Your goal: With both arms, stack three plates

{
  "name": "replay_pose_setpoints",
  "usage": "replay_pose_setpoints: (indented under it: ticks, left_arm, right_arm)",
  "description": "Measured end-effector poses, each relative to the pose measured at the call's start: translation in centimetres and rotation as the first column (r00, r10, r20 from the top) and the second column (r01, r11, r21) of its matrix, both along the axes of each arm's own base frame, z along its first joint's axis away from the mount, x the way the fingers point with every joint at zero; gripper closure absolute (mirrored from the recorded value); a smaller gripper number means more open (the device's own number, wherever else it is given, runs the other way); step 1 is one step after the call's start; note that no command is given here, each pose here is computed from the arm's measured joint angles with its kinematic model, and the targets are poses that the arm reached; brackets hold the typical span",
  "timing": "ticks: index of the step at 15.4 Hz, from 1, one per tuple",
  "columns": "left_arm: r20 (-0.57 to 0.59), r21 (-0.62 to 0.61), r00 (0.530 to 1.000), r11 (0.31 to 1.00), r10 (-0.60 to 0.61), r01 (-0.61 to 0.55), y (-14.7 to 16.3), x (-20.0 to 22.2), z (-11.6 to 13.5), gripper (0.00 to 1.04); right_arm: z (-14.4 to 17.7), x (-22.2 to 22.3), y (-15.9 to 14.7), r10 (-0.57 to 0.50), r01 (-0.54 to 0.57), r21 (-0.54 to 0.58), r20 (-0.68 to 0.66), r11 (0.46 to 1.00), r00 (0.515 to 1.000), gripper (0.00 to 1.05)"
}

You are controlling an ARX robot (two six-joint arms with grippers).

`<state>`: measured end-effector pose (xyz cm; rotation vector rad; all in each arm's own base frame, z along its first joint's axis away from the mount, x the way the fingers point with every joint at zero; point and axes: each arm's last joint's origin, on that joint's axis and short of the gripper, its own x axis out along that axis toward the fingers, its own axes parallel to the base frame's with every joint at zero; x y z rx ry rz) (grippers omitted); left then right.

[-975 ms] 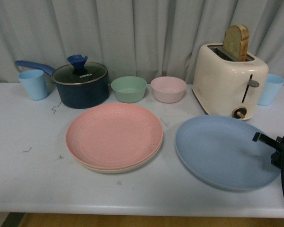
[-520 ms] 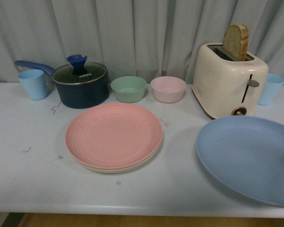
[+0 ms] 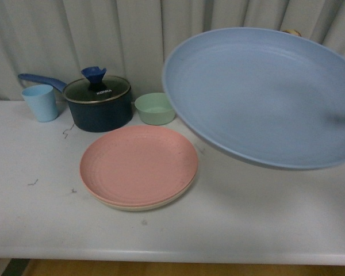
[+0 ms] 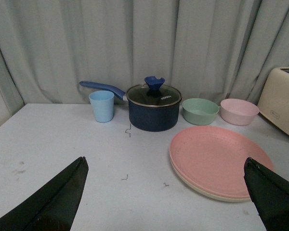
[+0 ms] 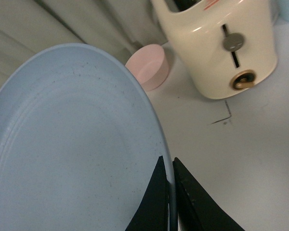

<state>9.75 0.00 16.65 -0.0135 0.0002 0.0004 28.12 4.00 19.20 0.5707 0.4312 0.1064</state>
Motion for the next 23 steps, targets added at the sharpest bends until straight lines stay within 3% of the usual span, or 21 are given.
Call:
replay_pose_setpoints:
  ticks: [4, 8, 12, 17, 21, 23]
  left_arm:
    - [0.000, 0.000, 1.000, 1.000, 0.000, 0.000, 0.0, 0.0, 0.0, 0.07]
    - [0.000, 0.000, 1.000, 1.000, 0.000, 0.000, 0.0, 0.0, 0.0, 0.07]
    - [0.000, 0.000, 1.000, 1.000, 0.000, 0.000, 0.0, 0.0, 0.0, 0.07]
    - [0.000, 0.000, 1.000, 1.000, 0.000, 0.000, 0.0, 0.0, 0.0, 0.07]
    - [0.000, 0.000, 1.000, 1.000, 0.000, 0.000, 0.0, 0.0, 0.0, 0.07]
    - [0.000, 0.000, 1.000, 1.000, 0.000, 0.000, 0.0, 0.0, 0.0, 0.07]
  right_arm:
    - [0.7, 4.0, 8.7, 0.009, -0.015, -0.100, -0.062, 0.995, 0.998, 1.02]
    - [0.8, 7.7, 14.9, -0.087, 0.063, -0.232, -0.094, 0.971, 0.992, 1.02]
    - [-1.7, 9.5, 16.8, -0.165, 0.116, -0.322, -0.130, 0.939, 0.978, 1.02]
    - [-3.5, 8.6, 18.9, -0.092, 0.030, -0.322, -0.178, 0.946, 0.980, 1.02]
    - [-5.6, 9.1, 18.3, -0.104, 0.036, -0.291, -0.220, 0.956, 0.970, 1.02]
    - [-10.1, 9.9, 18.5, -0.124, 0.054, -0.226, -0.310, 0.973, 0.943, 1.02]
